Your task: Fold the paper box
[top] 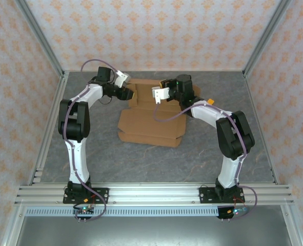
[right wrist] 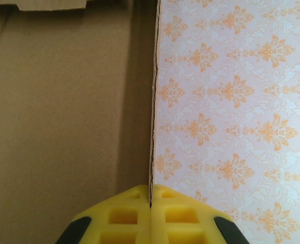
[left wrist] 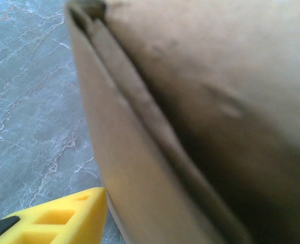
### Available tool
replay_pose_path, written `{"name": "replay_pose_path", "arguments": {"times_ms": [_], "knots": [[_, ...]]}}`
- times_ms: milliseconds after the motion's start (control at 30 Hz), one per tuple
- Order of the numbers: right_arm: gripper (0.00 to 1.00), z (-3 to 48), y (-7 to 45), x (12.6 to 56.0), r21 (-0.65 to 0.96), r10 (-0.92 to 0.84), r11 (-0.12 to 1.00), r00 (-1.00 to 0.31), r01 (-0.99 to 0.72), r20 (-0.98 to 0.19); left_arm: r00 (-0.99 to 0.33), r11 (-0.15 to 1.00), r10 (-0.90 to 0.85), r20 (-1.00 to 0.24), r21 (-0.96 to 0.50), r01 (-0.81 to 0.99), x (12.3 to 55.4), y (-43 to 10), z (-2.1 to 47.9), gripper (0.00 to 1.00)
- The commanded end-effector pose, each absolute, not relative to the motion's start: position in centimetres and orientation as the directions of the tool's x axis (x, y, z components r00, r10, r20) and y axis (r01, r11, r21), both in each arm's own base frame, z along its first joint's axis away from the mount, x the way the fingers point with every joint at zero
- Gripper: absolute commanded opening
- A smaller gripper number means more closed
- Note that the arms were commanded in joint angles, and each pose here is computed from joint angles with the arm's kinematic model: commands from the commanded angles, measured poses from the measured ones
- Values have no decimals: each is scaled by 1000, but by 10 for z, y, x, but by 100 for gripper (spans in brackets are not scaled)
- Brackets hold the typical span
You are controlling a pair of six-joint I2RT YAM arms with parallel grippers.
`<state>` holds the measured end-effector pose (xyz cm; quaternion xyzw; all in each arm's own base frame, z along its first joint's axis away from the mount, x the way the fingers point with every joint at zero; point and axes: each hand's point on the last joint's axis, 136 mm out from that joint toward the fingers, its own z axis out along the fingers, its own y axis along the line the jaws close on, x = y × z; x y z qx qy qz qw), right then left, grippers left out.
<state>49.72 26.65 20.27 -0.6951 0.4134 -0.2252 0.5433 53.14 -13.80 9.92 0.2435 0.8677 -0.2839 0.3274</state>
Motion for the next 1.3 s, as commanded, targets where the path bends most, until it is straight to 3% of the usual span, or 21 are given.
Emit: {"name": "replay_pose_path", "arguments": {"times_ms": [0, 500, 700, 967, 1267], "knots": [[0, 209, 277, 497, -937, -798, -43, 576, -347, -177, -611, 766, 211, -763, -259, 589, 545, -138, 125, 48], [0, 211, 277, 496, -934, -797, -33, 573, -356, -191, -575, 881, 86, -813, -208, 425, 559, -127, 130, 36], [0, 214, 278, 496, -932, -797, -13, 567, -361, -208, -582, 923, 95, -808, -147, 354, 562, -121, 127, 36], [0, 211, 276, 495, -916, -802, -19, 553, -400, -225, -573, 971, 115, -811, -29, 236, 564, -118, 126, 28], [0, 201, 274, 491, -889, -808, -14, 529, -457, -259, -556, 999, -22, -831, -43, 25, 567, -109, 124, 27]]}}
